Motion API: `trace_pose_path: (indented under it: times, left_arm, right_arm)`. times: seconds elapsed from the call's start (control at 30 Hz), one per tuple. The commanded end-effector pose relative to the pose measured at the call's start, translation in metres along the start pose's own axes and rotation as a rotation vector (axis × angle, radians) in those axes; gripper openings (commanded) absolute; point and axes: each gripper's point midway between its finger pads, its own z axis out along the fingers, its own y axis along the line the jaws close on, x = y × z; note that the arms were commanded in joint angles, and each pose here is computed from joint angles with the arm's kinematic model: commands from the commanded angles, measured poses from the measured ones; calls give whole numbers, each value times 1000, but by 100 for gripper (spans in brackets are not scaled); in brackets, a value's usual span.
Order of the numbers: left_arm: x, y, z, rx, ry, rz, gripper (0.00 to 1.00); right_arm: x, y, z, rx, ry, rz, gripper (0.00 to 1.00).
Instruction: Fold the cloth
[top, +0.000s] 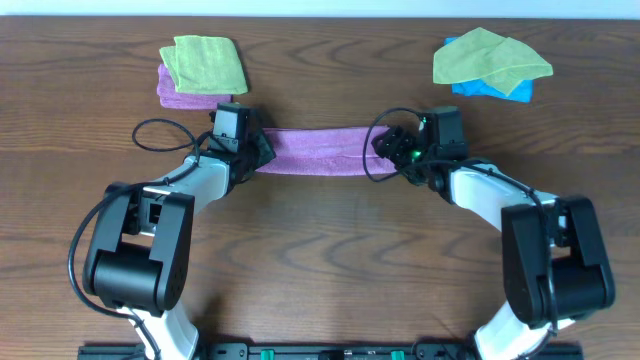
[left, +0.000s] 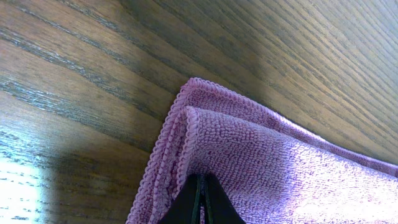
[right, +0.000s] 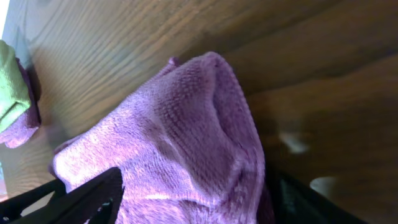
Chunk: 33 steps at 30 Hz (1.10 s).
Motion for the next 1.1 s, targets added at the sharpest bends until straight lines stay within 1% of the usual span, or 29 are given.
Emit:
trace_pose_path:
  times: [0.0,0.1,0.27,0.53,0.7,0.77,0.83,0.87,1.07]
  left_arm:
    - [9,12,12,-44,27,8,6]
    - [9,12,12,-45,27,9,6]
    - [12,10,13,-46,31,20,6]
    - [19,5,14,-59,31,44,6]
    - [21,6,14,-65,37,43,6]
    - [22,8,14,-71,44,41,6]
    - [24,10,13,-79,49,41,6]
    - [24,10,13,-81,52,41,6]
    - [27,11,13,-87,60,41,6]
  right_arm:
    - [28,-28,19,79,79,41,74]
    - [30,-33,23,91,87,44,70]
    - [26,-35,23,100,66,3,53]
    - [18,-37,23,119,29,-71,37]
    - [14,-37,23,122,11,-126,24]
    - [13,-36,23,115,8,-151,15]
    - [11,-33,24,103,2,-183,3]
    - [9,-31,23,100,-2,-195,1]
    - [-6,-2,6,57,-37,-335,1]
